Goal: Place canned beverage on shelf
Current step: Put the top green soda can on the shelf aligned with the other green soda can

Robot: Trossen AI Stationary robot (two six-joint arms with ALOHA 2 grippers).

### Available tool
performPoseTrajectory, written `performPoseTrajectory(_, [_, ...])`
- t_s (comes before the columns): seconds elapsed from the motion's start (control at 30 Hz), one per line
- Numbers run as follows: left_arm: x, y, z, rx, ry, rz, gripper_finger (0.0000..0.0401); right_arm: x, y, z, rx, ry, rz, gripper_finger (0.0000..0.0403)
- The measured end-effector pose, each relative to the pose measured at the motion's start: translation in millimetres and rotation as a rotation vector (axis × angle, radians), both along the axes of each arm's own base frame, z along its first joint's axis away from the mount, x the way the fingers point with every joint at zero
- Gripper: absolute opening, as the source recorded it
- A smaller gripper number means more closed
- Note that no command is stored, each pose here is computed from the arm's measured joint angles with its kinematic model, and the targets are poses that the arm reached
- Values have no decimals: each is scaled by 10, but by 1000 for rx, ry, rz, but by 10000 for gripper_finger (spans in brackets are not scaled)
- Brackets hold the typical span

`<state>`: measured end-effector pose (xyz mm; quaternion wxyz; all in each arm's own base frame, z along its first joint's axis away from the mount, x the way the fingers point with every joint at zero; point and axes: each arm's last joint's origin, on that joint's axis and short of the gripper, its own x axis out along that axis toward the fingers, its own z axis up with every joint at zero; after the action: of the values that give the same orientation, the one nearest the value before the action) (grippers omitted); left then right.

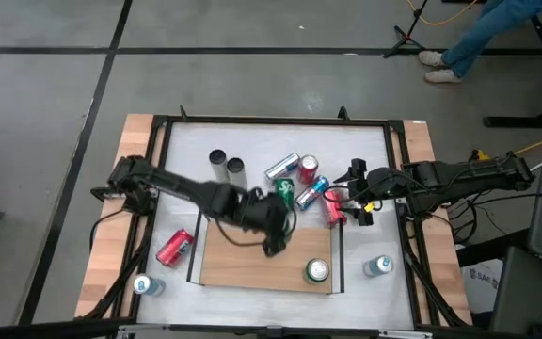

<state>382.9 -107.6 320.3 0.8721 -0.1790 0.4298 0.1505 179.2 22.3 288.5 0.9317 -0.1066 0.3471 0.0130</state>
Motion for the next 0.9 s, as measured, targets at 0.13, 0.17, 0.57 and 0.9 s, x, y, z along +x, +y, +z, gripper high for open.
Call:
performPoseTrajectory(0.13, [33, -289, -140, -25, -1, -29, 286, 0, 0, 0, 0, 0, 0, 367])
performPoseTrajectory(0.17, [55, -358, -186, -31, -5, -43, 287, 0, 0, 0, 0, 0, 0, 367])
performPoseTrajectory(0.57, [233, -685, -555, -89, -2, -122, 287, 0, 0, 0, 1, 0, 0, 367])
performPoseTrajectory(0.9, [218, -719, -554, -59, -5, -151, 288, 0, 0, 0, 1, 0, 0, 367])
